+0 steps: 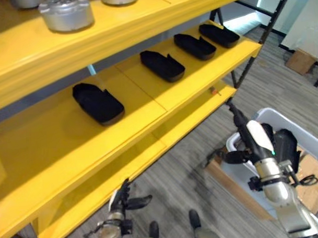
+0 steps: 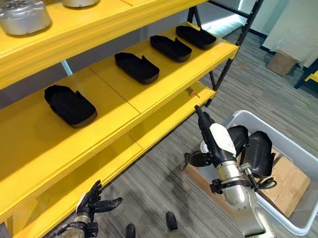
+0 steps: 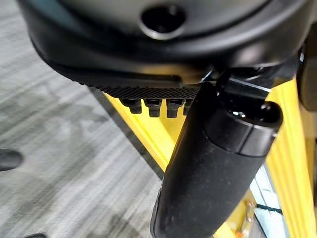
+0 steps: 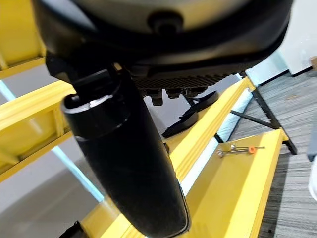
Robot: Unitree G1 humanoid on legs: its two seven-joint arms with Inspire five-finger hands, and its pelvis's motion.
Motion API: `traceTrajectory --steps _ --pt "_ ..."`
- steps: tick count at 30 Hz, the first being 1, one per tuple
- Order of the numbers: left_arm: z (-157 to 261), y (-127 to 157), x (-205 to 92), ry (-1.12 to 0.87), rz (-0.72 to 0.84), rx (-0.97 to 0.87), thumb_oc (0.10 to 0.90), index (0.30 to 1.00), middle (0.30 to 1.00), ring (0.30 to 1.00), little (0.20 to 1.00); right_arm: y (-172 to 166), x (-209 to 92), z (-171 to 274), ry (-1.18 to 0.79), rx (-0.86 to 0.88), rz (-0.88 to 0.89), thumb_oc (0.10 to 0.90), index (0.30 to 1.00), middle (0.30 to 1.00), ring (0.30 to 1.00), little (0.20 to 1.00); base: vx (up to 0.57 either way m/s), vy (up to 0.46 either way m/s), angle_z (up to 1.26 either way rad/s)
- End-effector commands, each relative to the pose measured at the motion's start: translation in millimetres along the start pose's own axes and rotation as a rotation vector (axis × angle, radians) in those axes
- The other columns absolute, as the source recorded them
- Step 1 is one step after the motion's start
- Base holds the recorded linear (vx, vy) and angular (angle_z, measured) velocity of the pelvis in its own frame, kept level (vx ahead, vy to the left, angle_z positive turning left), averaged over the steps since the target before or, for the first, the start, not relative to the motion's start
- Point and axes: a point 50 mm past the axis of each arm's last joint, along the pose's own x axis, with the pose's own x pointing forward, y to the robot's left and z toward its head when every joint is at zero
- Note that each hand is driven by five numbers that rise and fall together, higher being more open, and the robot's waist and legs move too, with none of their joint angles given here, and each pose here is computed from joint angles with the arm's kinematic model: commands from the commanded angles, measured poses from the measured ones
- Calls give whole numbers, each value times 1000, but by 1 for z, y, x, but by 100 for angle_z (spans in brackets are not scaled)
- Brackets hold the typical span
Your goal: Move parts from the plastic box to the shelf.
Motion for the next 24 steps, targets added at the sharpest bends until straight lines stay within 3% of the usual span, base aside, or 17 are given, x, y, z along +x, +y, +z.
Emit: traceTrajectory --steps 1,7,19,24 --pt "22 3 3 -132 3 30 900 1000 1000 1000 1000 -27 20 27 -171 37 -122 900 1000 1000 1000 1000 45 76 -51" --pt "30 8 5 -164 20 46 900 1000 1000 1000 1000 -25 24 35 -202 47 -128 900 1000 1000 1000 1000 30 122 -61" --pt "37 31 1 -192 113 36 900 1000 1000 1000 1000 -13 55 64 -308 47 -114 900 1000 1000 1000 1000 46 -18 -110" --pt "42 19 8 -199 88 28 900 1000 1000 1000 1000 -26 38 44 -231 -30 -154 900 1000 1000 1000 1000 283 -322 46"
